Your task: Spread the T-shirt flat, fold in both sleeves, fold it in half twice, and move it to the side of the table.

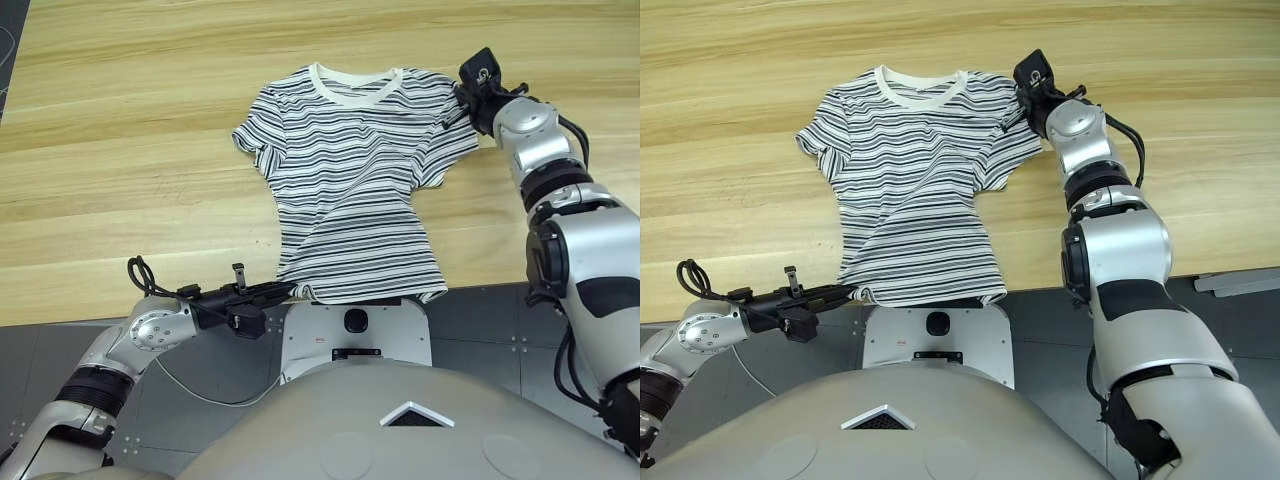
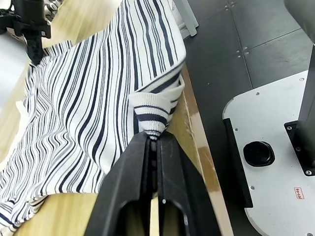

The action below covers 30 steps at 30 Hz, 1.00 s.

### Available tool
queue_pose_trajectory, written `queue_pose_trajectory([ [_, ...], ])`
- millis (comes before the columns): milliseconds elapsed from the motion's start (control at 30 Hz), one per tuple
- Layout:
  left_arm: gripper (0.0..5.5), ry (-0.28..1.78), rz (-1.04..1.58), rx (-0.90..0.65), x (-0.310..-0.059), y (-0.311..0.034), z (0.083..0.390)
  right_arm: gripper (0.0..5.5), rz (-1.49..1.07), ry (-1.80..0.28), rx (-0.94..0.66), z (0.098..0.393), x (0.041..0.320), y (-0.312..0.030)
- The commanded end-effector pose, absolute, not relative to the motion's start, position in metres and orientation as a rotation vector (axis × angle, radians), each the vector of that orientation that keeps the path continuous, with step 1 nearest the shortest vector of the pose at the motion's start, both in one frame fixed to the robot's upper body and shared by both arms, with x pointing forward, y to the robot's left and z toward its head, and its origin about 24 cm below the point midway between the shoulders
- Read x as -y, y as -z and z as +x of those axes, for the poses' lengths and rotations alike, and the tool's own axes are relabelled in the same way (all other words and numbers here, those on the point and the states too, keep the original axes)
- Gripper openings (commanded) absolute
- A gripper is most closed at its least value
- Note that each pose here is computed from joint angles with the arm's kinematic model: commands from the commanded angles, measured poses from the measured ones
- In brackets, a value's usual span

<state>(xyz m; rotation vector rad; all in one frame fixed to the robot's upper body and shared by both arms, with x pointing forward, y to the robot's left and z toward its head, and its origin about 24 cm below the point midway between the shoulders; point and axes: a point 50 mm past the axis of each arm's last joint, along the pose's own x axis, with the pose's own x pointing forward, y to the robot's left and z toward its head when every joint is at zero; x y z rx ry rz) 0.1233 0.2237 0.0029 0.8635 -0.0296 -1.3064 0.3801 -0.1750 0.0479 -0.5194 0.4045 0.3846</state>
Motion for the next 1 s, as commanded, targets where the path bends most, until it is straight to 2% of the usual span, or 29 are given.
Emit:
queue_pose_trajectory([
  [33, 0.13, 1.296, 0.907, -0.041, -0.241, 0.0, 0.124, 0.1, -0.601, -0.354, -0.347, 0.388, 0.18, -0.065],
  [233, 0.13, 1.231, 0.98, -0.063, -0.261, -0.003, 0.135, 0.1, -0.695, -0.35, -0.317, 0.391, 0.18, -0.071],
  [400, 0.13, 1.256, 1.027, -0.043, -0.271, -0.012, 0.138, 0.1, -0.74, -0.343, -0.346, 0.389, 0.184, -0.066],
  [700, 0.13, 1.361, 0.913, -0.008, -0.252, -0.008, 0.115, 0.1, -0.799, -0.36, -0.357, 0.387, 0.178, -0.06],
  [1000, 0.13, 1.252, 1.089, 0.017, -0.274, -0.02, 0.145, 0.1, -1.149, -0.356, -0.238, 0.392, 0.176, -0.07],
])
